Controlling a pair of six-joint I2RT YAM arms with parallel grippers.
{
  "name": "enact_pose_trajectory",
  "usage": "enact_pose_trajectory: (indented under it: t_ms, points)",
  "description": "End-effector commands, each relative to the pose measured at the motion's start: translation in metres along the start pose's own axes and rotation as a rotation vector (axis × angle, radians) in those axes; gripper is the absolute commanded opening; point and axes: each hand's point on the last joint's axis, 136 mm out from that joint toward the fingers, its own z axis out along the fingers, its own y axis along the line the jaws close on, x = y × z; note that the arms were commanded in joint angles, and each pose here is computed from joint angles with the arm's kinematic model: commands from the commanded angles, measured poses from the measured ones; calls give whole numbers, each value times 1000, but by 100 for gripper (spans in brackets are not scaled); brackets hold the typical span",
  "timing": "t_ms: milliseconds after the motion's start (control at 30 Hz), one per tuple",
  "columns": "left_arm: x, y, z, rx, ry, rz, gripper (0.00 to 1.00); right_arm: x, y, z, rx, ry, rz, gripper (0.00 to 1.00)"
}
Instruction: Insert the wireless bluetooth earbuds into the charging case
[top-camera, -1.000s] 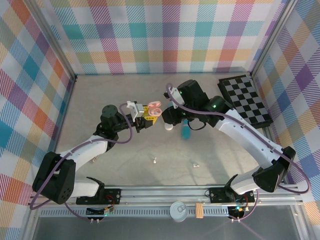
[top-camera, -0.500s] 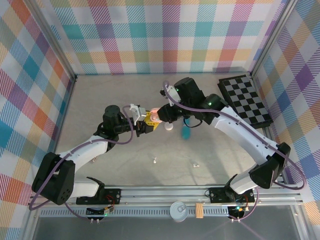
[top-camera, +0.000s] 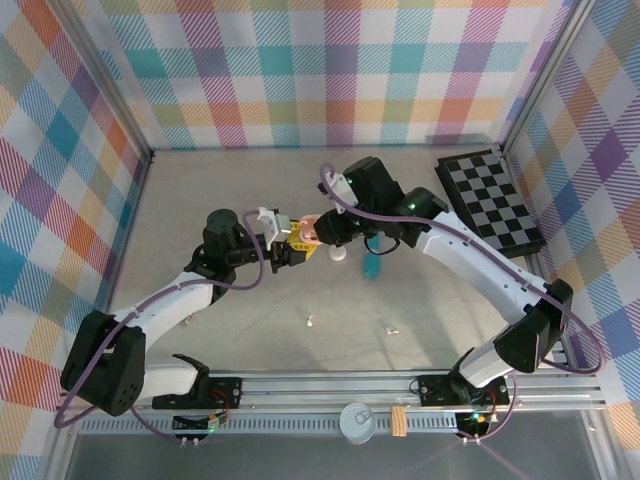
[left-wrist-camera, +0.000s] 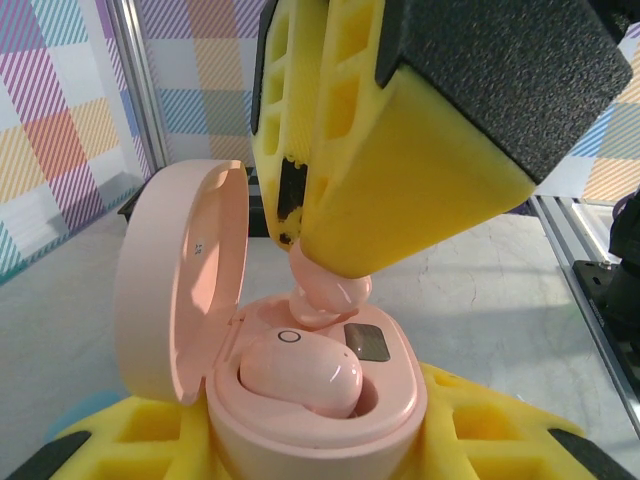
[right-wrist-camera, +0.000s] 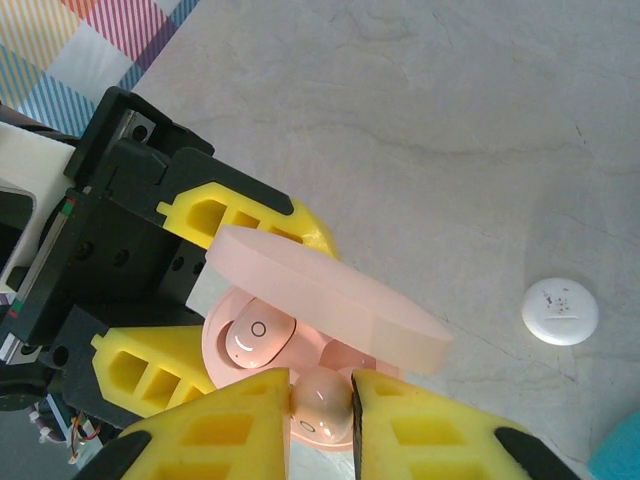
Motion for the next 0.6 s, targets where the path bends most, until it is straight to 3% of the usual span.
enact_pose_trajectory:
  t_ms: [0, 567]
  points:
    - [-21, -5, -1, 13, -43, 68, 27, 6, -7, 5, 17, 16, 26, 21]
    - [-23, -1, -1, -1, -58, 78, 27, 10, -11, -1, 41, 36, 50, 22]
